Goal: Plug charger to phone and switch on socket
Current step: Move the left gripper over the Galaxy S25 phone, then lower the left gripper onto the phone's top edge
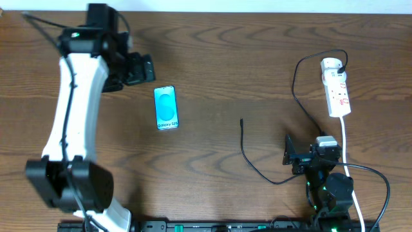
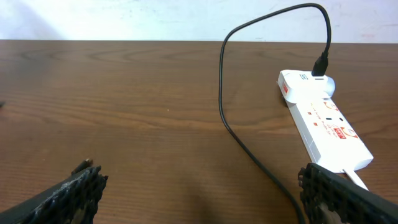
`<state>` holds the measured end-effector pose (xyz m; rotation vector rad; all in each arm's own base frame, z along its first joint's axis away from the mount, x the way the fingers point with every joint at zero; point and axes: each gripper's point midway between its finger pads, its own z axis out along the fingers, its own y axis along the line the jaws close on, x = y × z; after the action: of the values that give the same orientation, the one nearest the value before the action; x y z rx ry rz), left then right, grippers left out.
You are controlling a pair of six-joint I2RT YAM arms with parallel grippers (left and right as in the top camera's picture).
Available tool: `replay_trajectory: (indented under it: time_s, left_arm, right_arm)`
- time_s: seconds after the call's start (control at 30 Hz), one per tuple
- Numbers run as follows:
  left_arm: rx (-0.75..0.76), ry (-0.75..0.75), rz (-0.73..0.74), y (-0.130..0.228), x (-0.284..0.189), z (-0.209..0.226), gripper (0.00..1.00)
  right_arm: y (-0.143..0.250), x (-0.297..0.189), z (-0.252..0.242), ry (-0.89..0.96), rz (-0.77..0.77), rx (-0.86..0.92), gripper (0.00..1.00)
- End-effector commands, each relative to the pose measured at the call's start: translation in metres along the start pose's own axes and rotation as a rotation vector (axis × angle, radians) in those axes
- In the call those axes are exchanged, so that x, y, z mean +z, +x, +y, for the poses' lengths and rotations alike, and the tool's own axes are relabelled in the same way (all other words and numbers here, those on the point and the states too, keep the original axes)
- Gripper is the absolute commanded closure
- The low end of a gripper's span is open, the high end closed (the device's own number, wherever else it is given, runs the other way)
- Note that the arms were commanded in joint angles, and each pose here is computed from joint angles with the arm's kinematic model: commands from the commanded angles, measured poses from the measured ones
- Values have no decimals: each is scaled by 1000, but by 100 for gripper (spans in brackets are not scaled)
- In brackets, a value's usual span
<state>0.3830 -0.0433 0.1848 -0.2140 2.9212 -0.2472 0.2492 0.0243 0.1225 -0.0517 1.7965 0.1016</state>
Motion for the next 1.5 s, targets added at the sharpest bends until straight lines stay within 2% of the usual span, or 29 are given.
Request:
replay_trajectory:
  time_s: [0.0,0.17,0.63,1.47]
  left_arm:
    - [93,-33,46,2,18,-9,2]
    - [127,-88,104,7,43,-12,2]
    - [94,-121,227,12,99,-4,2]
    - [61,-80,236,22,143,-3,2]
  right_arm:
    - [0,0,-2,10,-1,1,1]
    - [0,0,-2,10,-2,1,1]
    - [0,0,-2,10,-2,1,1]
    - [0,0,-2,9,-2,1,1]
